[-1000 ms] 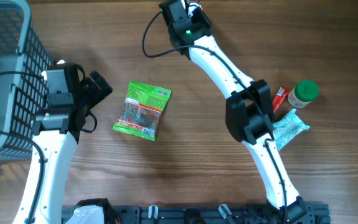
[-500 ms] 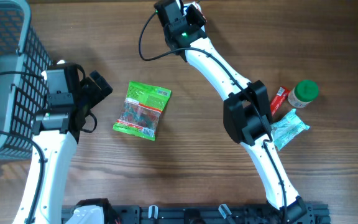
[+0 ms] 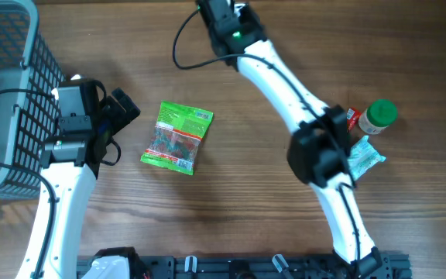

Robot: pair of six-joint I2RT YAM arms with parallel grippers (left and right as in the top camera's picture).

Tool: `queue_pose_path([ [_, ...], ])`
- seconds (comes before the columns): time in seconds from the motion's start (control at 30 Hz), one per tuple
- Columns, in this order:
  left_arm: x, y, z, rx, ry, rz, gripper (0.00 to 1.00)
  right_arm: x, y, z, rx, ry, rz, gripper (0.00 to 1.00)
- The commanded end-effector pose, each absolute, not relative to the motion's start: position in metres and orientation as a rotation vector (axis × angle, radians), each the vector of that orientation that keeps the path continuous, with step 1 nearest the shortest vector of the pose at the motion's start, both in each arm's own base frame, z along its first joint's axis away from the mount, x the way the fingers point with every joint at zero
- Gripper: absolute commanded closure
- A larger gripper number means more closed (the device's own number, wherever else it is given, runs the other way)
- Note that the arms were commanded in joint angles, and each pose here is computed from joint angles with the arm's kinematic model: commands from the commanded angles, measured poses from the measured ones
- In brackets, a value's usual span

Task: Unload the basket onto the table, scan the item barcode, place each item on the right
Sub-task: 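Carry the tissue pack right and drop it beside the stick pack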

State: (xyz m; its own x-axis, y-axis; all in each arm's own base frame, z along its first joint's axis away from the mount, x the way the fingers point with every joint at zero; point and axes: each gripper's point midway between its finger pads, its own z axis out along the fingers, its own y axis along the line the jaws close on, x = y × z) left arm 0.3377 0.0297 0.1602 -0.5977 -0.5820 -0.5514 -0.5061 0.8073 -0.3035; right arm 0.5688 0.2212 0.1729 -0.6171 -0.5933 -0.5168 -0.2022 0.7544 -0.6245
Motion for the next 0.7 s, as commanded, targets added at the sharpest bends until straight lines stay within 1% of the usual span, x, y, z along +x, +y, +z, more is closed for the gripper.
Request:
queue_pose_path([
  [0.0, 0.338, 0.033, 0.161, -0.798, 2.329, -0.134, 0.0, 0.531, 0.208, 0.281, -0.419, 2.183, -0.378, 0.96],
  [0.13, 0.338, 0.033, 0.161, -0.798, 2.329, -0.134, 0.0, 0.471, 0.191, 0.297, -0.419, 2.369, -0.127, 0.95],
  [0.17, 0.338, 0.033, 0.161, -0.798, 2.329, -0.134, 0.0, 0.456, 0.184, 0.296, -0.431, 2.424, -0.084, 0.93],
  [0.27, 0.338, 0.033, 0.161, -0.798, 2.329, -0.134, 0.0, 0.413, 0.159, 0.279, -0.454, 2.639, 0.05, 0.94],
  [0.3, 0.338, 0.033, 0.161, -0.798, 2.329, -0.134, 0.0, 0.399, 0.149, 0.269, -0.429, 2.733, 0.093, 0.96],
  [0.43, 0.338, 0.033, 0.161, -0.798, 2.329, -0.134, 0.0, 0.384, 0.122, 0.231, -0.258, 2.935, 0.149, 0.96],
  [0.67, 0.338, 0.033, 0.161, -0.798, 2.329, -0.134, 0.0, 0.357, 0.083, 0.134, -0.103, 3.195, -0.006, 0.96],
])
